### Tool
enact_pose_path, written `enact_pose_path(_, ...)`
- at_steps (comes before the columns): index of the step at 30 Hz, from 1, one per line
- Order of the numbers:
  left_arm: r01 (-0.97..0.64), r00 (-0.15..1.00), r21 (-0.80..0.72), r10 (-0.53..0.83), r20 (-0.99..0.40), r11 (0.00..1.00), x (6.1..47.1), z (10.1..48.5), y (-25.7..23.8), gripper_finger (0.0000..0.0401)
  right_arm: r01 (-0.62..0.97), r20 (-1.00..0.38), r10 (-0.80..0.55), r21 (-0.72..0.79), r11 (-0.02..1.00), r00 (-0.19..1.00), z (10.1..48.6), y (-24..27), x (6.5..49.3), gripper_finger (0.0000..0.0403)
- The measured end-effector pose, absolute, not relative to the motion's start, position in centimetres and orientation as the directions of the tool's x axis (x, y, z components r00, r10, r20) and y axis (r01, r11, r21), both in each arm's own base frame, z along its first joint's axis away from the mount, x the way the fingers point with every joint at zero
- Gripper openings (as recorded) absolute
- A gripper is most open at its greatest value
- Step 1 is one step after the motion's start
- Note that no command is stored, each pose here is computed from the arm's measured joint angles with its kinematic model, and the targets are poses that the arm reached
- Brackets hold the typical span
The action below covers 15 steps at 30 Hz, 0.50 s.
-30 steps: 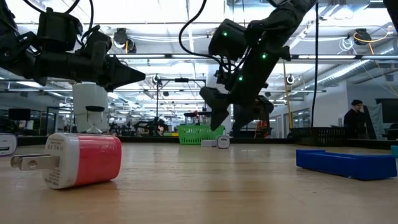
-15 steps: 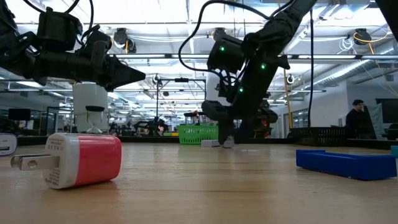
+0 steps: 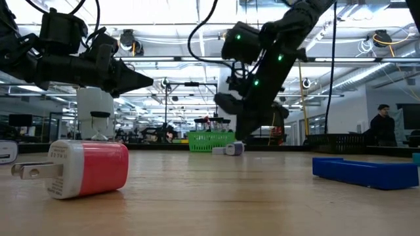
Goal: Pick & Place Office items
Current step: Put the right purple adapter into the black basket
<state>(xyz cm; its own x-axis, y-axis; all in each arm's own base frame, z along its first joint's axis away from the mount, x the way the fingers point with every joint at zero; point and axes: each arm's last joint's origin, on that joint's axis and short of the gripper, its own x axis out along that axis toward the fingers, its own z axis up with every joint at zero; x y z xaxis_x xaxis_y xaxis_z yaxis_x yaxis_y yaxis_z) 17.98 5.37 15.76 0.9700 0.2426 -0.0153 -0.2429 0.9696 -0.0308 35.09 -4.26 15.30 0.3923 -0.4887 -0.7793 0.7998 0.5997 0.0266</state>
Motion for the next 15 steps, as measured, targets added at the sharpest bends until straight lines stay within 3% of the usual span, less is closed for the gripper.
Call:
enact_pose_path(4, -0.243, 0.970, -0.027, 0.243, -0.026, 0.970, 18.0, 15.7, 5.4, 0.0035, 0.803, -0.764, -0.492, 0.056, 0.594, 0.418, 17.4, -4.6, 34.4, 0.0006)
enact_pose_path(7, -0.243, 0.970, -0.026, 0.243, -0.028, 0.970, 18.0, 15.6, 5.4, 0.0035, 0.825, -0.756, -0.498, 0.097, 0.556, 0.424, 18.5, -4.7, 33.9, 0.0023)
enact_pose_path(15, -0.243, 0.970, -0.026, 0.242, -0.028, 0.970, 18.0, 15.6, 5.4, 0.0035, 0.854, -0.738, -0.490, 0.228, 0.468, 0.465, 16.8, -5.7, 35.3, 0.0160)
